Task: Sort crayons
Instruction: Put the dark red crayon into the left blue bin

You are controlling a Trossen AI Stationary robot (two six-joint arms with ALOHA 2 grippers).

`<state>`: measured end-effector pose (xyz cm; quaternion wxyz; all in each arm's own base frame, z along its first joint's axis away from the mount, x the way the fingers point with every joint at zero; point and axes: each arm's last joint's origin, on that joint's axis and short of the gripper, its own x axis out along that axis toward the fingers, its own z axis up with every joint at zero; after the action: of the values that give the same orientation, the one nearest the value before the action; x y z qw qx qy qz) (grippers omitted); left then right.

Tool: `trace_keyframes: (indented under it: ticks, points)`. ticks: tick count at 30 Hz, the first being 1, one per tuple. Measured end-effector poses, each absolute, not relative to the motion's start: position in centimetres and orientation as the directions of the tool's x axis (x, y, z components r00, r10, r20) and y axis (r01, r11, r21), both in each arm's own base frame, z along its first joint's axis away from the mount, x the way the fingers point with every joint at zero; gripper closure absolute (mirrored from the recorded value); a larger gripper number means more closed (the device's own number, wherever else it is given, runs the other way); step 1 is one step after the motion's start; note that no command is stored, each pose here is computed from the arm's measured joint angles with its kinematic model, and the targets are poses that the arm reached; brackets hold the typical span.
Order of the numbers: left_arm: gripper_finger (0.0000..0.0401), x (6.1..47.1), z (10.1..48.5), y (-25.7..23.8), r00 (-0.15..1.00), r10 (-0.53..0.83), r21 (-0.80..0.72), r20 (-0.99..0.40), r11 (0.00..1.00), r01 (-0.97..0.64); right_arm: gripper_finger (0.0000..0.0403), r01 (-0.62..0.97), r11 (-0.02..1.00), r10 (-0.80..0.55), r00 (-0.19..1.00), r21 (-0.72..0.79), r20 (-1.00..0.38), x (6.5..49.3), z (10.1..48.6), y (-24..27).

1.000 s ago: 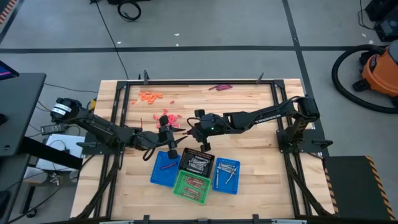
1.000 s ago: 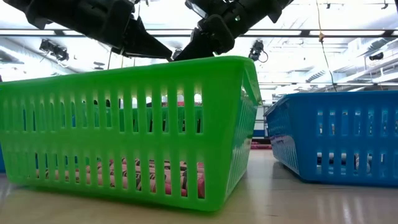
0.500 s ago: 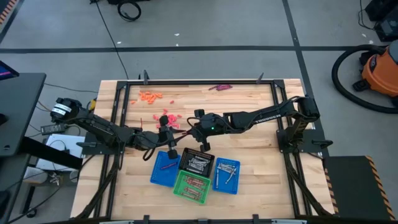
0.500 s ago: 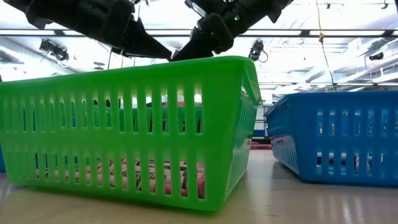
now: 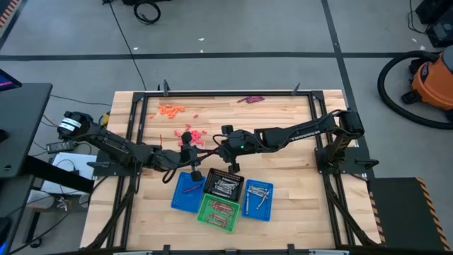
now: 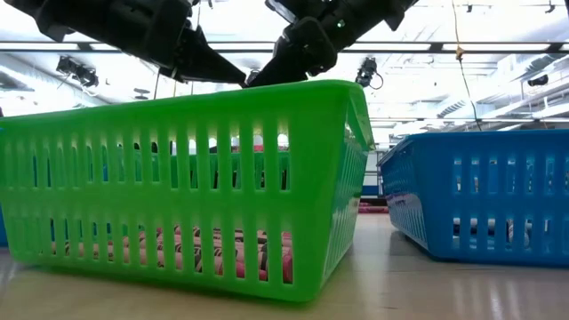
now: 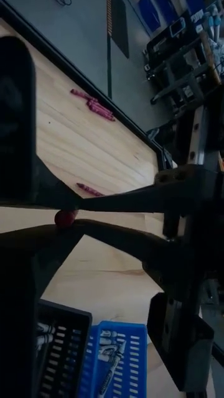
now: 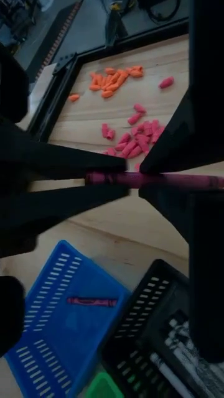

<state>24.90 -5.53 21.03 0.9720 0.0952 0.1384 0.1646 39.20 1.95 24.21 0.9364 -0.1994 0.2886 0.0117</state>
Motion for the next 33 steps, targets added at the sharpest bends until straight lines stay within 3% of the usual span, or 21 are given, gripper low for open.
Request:
trace_keyframes:
  ticks: [5, 10, 22, 33]
  points:
    - [0.0368, 24.7, 21.2, -5.8, 0.913, 0.331, 0.203, -0.240, 0.937, -0.286, 0.0317, -0.075, 0.915, -0.175, 0.811, -0.396, -0.559, 37.8, 25.7, 1.8]
    - [0.0368, 23.0, 22.4, -7.0, 0.931, 0.253, 0.132, -0.264, 0.965, -0.225, 0.0308, 0.026, 0.916, -0.284, 0.747, -0.401, -0.601, 35.6, 26.9, 1.9]
    - [0.0367, 18.2, 22.2, -10.5, 0.856, 0.021, -0.266, -0.517, 0.946, -0.185, 0.0311, 0.147, 0.888, -0.384, 0.758, -0.436, -0.528, 32.6, 25.4, 3.6]
    - [0.0367, 16.2, 21.9, -12.7, 0.852, -0.015, -0.300, -0.524, 0.939, -0.168, 0.0311, 0.158, 0.896, -0.368, 0.789, -0.416, -0.492, 32.6, 25.4, 3.8]
